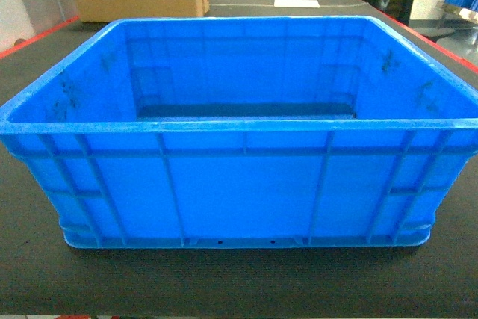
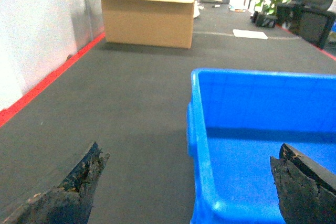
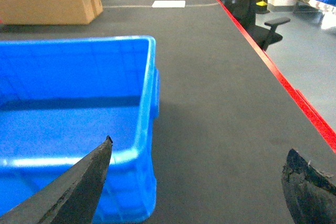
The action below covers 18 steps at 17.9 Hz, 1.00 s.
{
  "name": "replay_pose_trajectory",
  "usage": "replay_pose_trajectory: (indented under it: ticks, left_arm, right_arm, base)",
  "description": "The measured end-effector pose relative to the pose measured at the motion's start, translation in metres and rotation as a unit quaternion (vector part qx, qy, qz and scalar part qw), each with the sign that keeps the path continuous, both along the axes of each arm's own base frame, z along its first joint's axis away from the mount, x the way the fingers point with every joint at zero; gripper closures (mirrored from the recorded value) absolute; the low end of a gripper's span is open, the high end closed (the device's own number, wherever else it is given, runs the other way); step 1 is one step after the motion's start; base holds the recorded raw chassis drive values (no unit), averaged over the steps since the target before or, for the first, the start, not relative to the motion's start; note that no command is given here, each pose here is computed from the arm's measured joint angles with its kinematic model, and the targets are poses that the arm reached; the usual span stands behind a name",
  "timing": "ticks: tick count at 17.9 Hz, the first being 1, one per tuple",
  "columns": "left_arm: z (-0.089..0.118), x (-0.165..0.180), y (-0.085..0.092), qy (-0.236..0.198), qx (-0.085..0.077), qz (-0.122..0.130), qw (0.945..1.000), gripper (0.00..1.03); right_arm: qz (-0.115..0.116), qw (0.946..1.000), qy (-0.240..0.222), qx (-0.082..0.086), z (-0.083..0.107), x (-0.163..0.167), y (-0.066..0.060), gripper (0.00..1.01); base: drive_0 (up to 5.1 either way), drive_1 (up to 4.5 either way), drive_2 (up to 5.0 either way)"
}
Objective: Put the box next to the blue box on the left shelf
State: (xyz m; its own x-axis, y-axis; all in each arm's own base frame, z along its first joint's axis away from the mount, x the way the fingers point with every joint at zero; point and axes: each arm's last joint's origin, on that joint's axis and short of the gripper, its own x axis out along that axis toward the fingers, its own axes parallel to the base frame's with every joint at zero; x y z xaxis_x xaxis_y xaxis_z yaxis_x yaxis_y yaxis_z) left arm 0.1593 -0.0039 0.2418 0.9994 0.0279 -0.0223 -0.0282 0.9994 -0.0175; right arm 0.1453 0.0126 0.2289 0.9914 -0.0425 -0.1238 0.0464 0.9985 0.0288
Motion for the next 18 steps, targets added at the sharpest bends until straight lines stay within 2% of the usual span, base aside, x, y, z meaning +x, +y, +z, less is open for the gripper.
replay_pose_trajectory:
  ticks: [1,2,4,5,6,8,10,11,12,13,14,15,16,18]
  left_arm:
    - [0.022,0.031,-0.004,0.011,0.0,-0.009,0.9999,0.05]
    - [0.032,0.065,-0.008,0.055,0.002,-0.022,0.9983,0.05]
    - [0.032,0.129,-0.011,0.146,0.019,-0.019,0.9889,0.05]
    - [0.035,0.151,-0.014,0.179,0.019,-0.024,0.9834,0.05]
    - [0.036,0.169,-0.016,0.216,0.015,-0.025,0.976,0.05]
    - [0.021,0.195,-0.019,0.299,-0.001,-0.022,0.9541,0.05]
    - [-0.006,0.204,-0.025,0.369,0.002,-0.025,0.9292,0.05]
    - [-0.012,0.206,-0.026,0.384,0.005,-0.023,0.9231,0.05]
    - [-0.013,0.206,-0.027,0.395,0.008,-0.022,0.9182,0.05]
    - [-0.013,0.205,-0.029,0.407,0.007,-0.027,0.9131,0.05]
    - [-0.01,0.206,-0.033,0.408,0.008,-0.034,0.9125,0.05]
    - [-0.01,0.206,-0.035,0.409,0.008,-0.039,0.9118,0.05]
    - [-0.01,0.205,-0.036,0.415,0.005,-0.048,0.9088,0.05]
    - [-0.012,0.204,-0.036,0.43,0.01,-0.047,0.9017,0.05]
  right_arm:
    - [0.015,0.9998,0.009,0.006,0.028,0.031,0.003,0.03]
    - [0.021,0.9988,0.042,0.01,0.042,0.063,0.006,0.03]
    - [0.042,0.9886,0.143,0.018,0.046,0.132,0.012,0.03]
    - [0.054,0.9807,0.187,0.018,0.045,0.16,0.017,0.03]
    - [0.058,0.9724,0.225,0.017,0.042,0.183,0.021,0.03]
    - [0.067,0.9504,0.303,0.011,0.024,0.213,0.032,0.03]
    - [0.06,0.9288,0.366,0.009,0.001,0.226,0.039,0.03]
    - [0.054,0.9226,0.382,0.015,-0.006,0.229,0.04,0.03]
    - [0.051,0.9182,0.392,0.02,-0.011,0.231,0.042,0.03]
    - [0.051,0.917,0.395,0.023,-0.015,0.232,0.045,0.03]
    - [0.05,0.917,0.395,0.031,-0.016,0.233,0.047,0.03]
    - [0.048,0.9165,0.396,0.031,-0.016,0.233,0.047,0.03]
    - [0.048,0.9157,0.398,0.032,-0.016,0.232,0.047,0.03]
    - [0.047,0.9142,0.401,0.031,-0.017,0.232,0.047,0.03]
  base:
    - [0.0,0.0,0.0]
    - [0.0,0.0,0.0]
    - [0.0,0.0,0.0]
    - [0.0,0.0,0.0]
    - [0.0,0.0,0.0]
    - [0.0,0.0,0.0]
    - [0.0,0.0,0.0]
    - [0.0,0.0,0.0]
    - [0.0,0.0,0.0]
    - [0.0,0.0,0.0]
    - [0.0,0.0,0.0]
    - [0.0,0.0,0.0]
    - [0.0,0.0,0.0]
    - [0.0,0.0,0.0]
